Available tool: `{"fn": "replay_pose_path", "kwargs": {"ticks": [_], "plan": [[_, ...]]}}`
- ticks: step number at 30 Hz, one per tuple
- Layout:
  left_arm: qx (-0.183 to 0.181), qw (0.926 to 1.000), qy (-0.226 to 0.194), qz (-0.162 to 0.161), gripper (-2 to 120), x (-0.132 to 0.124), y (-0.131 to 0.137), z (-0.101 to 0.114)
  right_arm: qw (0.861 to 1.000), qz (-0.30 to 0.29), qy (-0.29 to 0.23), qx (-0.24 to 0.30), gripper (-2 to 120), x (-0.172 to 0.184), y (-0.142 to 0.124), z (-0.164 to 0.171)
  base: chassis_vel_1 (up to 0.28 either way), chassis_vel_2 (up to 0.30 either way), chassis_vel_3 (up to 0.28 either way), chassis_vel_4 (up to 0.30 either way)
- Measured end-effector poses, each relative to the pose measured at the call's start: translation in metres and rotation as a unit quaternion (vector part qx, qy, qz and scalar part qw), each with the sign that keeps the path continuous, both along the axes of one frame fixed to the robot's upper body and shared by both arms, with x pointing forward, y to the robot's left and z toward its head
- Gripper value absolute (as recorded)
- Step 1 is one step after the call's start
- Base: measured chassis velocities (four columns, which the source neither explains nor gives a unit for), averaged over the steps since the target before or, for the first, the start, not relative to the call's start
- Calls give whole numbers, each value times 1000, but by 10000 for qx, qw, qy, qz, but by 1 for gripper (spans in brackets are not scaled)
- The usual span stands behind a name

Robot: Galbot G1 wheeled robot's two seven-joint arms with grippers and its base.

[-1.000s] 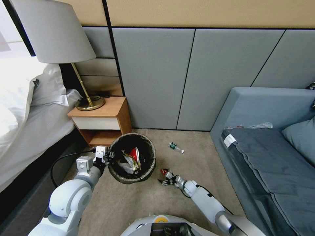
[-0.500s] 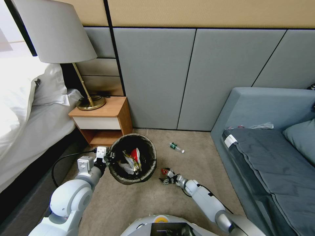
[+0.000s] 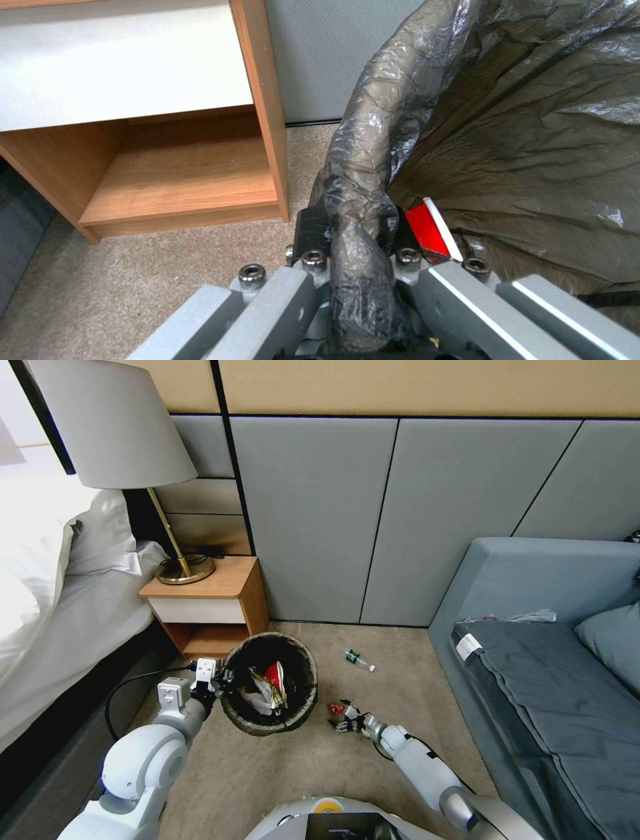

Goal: Pick up the trash bin, then pick up the garbage from the floor and place it into the trash bin.

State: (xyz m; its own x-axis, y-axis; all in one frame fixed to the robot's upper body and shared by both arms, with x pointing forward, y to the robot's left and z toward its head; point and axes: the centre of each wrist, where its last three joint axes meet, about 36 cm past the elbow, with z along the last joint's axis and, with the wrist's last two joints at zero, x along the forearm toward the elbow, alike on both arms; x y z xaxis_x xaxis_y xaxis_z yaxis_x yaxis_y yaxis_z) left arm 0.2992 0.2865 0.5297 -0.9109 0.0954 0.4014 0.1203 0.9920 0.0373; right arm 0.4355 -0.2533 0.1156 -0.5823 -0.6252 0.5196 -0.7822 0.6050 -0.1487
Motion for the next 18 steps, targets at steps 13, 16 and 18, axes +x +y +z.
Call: {"fn": "replay_pose_path", "kwargs": {"ticks": [13,16,18], "plan": [[29,10000,19,-37,1,4,1,-2,9999,-115,19,46,75,-1,0,-4,0,0,0,0],[29,10000,19,-46,1,4,1,-2,9999,-129,23,52,69,-2,0,-4,0,0,0,0],[26,10000,21,-54,1,5,1,-2,9999,-136,24,55,63,-3,-1,-5,0,0,0,0]]}}
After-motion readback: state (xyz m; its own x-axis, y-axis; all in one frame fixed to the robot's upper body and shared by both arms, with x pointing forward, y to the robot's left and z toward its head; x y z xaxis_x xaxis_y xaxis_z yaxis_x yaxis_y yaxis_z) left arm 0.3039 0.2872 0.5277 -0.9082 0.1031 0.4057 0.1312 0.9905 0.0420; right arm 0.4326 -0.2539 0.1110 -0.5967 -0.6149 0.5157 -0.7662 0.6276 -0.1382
